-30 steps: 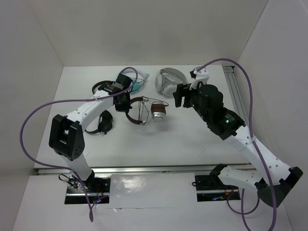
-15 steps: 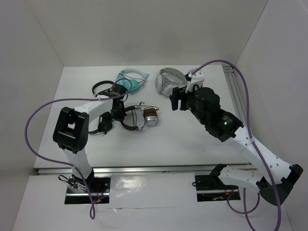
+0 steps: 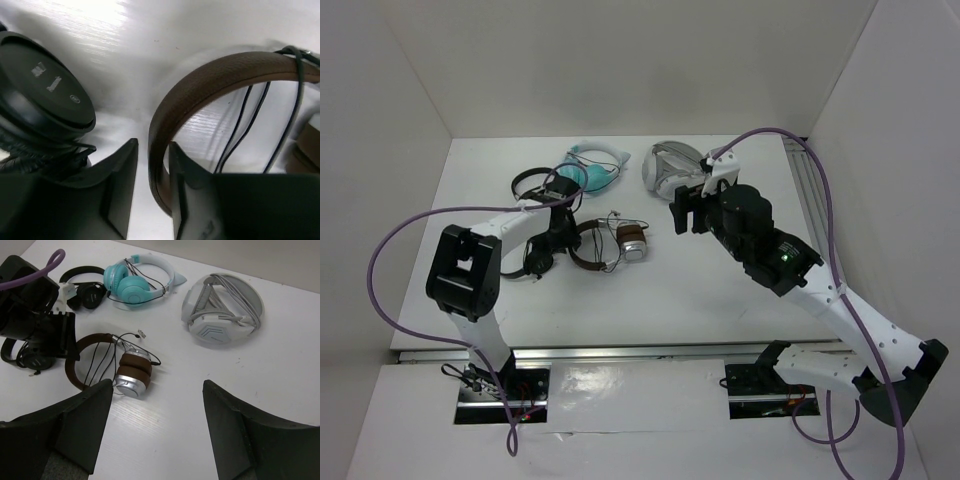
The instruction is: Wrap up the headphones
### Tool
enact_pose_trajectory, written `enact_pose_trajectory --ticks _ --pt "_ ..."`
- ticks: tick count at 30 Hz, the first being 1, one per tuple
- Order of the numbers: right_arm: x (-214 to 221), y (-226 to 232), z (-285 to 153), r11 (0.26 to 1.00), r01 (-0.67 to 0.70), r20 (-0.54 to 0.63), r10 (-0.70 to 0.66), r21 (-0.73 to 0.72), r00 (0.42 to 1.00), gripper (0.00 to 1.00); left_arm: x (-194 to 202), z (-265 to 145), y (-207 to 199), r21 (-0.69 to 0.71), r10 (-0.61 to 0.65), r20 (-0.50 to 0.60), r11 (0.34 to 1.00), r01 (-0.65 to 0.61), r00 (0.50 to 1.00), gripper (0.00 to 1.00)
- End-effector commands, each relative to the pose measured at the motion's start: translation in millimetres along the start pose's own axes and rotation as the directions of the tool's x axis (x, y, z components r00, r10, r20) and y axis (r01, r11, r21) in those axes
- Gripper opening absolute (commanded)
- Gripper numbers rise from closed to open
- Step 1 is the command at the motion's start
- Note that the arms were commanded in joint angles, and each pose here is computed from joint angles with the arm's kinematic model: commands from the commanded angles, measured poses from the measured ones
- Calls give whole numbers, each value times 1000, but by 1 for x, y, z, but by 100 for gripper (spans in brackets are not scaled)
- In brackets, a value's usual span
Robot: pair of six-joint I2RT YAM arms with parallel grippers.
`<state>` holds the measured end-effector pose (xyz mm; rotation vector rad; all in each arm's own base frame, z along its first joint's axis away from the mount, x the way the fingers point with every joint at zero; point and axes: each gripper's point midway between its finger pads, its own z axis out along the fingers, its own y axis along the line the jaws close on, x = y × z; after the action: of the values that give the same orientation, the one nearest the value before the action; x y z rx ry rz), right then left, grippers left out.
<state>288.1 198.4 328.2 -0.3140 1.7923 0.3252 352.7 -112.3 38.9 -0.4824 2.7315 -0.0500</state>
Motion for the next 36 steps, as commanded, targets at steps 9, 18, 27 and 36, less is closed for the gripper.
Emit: enact_pose_trajectory --ticks 9,18,27,36 --pt "-9 11 -2 999 0 15 1 -46 1000 87 -37 -72 -6 113 -76 187 992 56 979 100" --pt "-41 10 -23 996 -92 -9 92 -6 996 100 -51 -200 -42 329 -25 416 936 -125 909 100" --pt "-69 12 -122 974 -163 -4 164 -157 986 100 19 -315 33 392 -72 573 899 -196 816 100" --pt "-79 -34 -196 976 -170 75 181 -135 981 100 75 -366 116 428 -110 634 874 -229 765 100"
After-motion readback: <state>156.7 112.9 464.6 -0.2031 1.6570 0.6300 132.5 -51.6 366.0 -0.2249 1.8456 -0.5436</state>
